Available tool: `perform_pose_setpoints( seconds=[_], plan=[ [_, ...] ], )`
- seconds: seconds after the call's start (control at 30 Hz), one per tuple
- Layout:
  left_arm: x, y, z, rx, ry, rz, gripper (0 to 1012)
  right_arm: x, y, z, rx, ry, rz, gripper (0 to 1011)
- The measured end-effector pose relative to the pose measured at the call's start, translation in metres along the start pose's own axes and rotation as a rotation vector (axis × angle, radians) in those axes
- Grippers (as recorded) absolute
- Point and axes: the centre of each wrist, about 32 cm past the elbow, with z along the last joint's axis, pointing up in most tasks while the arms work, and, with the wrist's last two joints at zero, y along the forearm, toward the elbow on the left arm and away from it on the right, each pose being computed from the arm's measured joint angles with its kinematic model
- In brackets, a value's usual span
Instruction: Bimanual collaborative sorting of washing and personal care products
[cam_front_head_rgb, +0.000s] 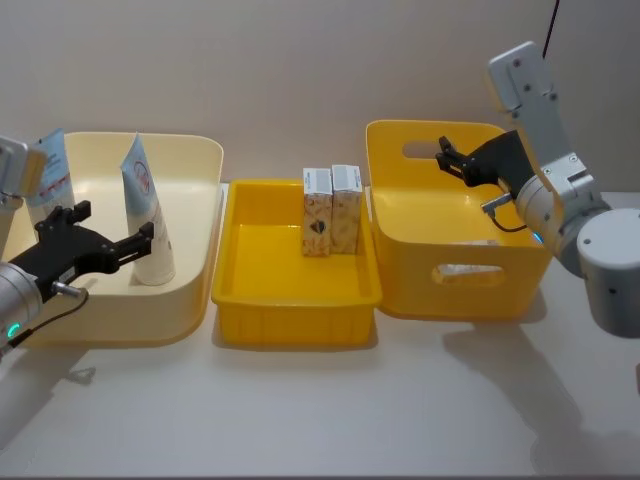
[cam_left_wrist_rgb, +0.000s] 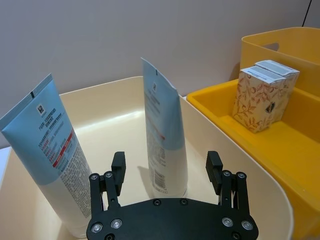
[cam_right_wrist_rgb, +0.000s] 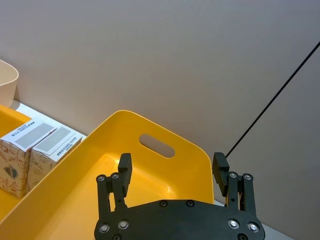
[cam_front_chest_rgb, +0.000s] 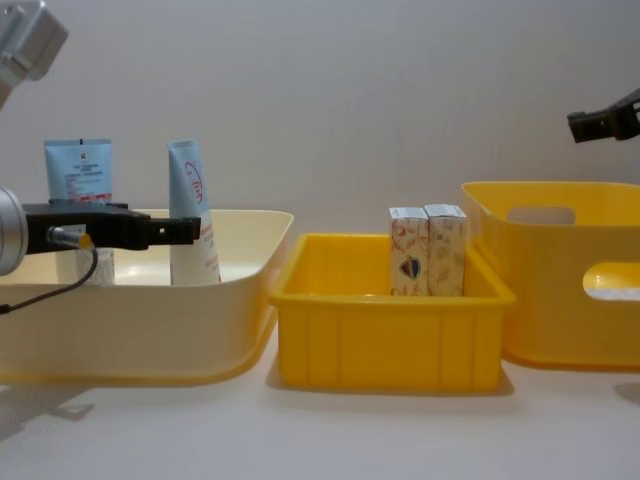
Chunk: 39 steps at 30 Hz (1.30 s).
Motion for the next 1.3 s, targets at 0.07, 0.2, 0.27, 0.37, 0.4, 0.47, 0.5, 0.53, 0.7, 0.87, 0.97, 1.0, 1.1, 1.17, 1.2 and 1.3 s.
perform_pose_setpoints(
  seconds=[0.07,0.2,0.27,0.37,0.4,0.47,0.5,0.53,0.7,0.87,0.97,1.0,1.1,1.17,1.2,1.3],
  plan=[
    [0.0017,-0.0019,-0.0005,0.002,0.002,0.000,1004,0.000,0.000,0.000,0.000,0.000,0.000,1001],
    [0.0073,-0.0085,-0.0018,0.010,0.007,-0.001,1003,0.000,0.000,0.000,0.000,0.000,0.000,1001],
    [0.0092,-0.0112,-0.0022,0.013,0.008,-0.002,1003,0.000,0.000,0.000,0.000,0.000,0.000,1001],
    [0.0126,-0.0161,-0.0028,0.017,0.008,-0.009,1003,0.000,0.000,0.000,0.000,0.000,0.000,1001],
    [0.0137,-0.0177,-0.0031,0.019,0.009,-0.009,1003,0.000,0.000,0.000,0.000,0.000,0.000,1001],
    [0.0162,-0.0219,-0.0037,0.021,0.010,-0.016,1003,0.000,0.000,0.000,0.000,0.000,0.000,1001],
    [0.0166,-0.0228,-0.0039,0.021,0.010,-0.018,1004,0.000,0.000,0.000,0.000,0.000,0.000,1001],
    [0.0183,-0.0258,-0.0045,0.023,0.012,-0.021,1004,0.000,0.000,0.000,0.000,0.000,0.000,1001],
    [0.0225,-0.0337,-0.0057,0.027,0.016,-0.033,1003,0.000,0.000,0.000,0.000,0.000,0.000,1001],
    [0.0275,-0.0420,-0.0080,0.032,0.021,-0.040,1003,0.000,0.000,0.000,0.000,0.000,0.000,1001],
    [0.0300,-0.0465,-0.0098,0.033,0.025,-0.043,1003,0.000,0.000,0.000,0.000,0.000,0.000,1001],
    [0.0306,-0.0475,-0.0101,0.034,0.027,-0.042,1004,0.000,0.000,0.000,0.000,0.000,0.000,1001],
    [0.0326,-0.0517,-0.0113,0.035,0.031,-0.045,1003,0.000,0.000,0.000,0.000,0.000,0.000,1001],
    [0.0335,-0.0542,-0.0121,0.035,0.032,-0.048,1003,0.000,0.000,0.000,0.000,0.000,0.000,1001],
    [0.0338,-0.0550,-0.0123,0.035,0.033,-0.049,1003,0.000,0.000,0.000,0.000,0.000,0.000,1001],
    [0.0347,-0.0583,-0.0130,0.034,0.035,-0.054,1004,0.000,0.000,0.000,0.000,0.000,0.000,1001]
  ],
)
